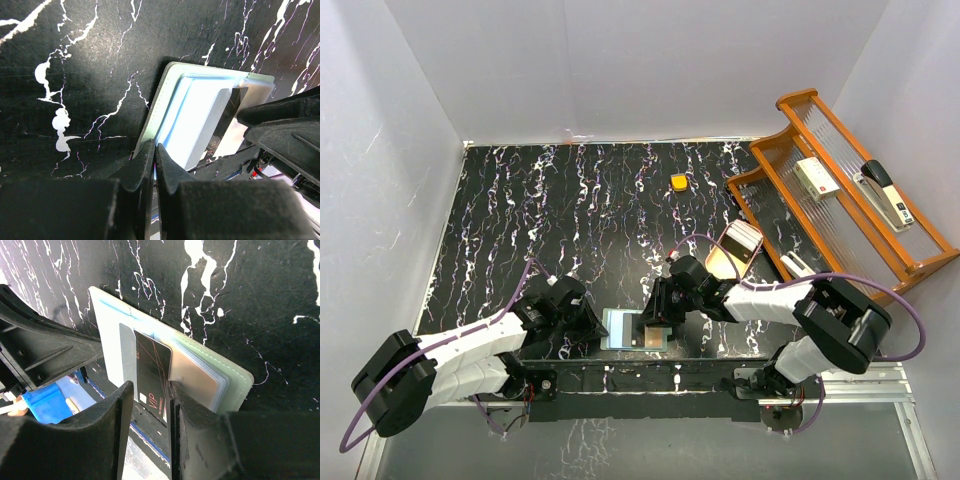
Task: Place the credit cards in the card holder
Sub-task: Insert the credit card into the card holder.
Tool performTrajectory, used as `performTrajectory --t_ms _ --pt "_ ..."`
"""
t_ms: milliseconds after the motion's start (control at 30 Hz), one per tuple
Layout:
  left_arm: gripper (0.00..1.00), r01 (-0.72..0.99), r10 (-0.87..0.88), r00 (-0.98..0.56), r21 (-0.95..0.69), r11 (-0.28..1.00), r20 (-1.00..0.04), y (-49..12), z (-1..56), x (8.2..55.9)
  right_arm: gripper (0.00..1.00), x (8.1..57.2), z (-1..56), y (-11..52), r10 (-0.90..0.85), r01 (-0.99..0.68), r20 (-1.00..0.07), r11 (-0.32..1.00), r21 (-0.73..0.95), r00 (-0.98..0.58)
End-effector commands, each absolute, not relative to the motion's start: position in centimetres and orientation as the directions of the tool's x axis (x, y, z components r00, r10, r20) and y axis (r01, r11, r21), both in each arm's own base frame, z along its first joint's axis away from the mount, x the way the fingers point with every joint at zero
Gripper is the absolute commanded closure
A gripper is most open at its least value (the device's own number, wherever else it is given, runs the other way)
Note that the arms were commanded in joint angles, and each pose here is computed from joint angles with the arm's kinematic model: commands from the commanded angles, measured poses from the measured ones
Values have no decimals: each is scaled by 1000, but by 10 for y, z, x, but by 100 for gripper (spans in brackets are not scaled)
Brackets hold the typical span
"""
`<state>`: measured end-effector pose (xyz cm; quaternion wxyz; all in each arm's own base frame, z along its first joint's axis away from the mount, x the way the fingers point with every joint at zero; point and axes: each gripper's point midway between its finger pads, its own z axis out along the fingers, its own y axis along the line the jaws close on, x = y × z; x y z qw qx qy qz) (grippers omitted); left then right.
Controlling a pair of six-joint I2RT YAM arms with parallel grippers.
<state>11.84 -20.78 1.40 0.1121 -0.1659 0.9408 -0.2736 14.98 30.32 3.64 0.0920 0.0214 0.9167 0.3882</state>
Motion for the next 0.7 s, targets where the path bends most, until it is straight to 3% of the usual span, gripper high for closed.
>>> performTrajectory --t_ms 0,667 --pt "96 -282 -350 -934 -443 851 -77 -183 -9 94 68 153 35 297 108 -48 -187 735 676 -977" --pt "96 -288 -354 -933 -447 847 -69 -185 -9 94 63 148 45 337 55 -103 -187 667 738 -981"
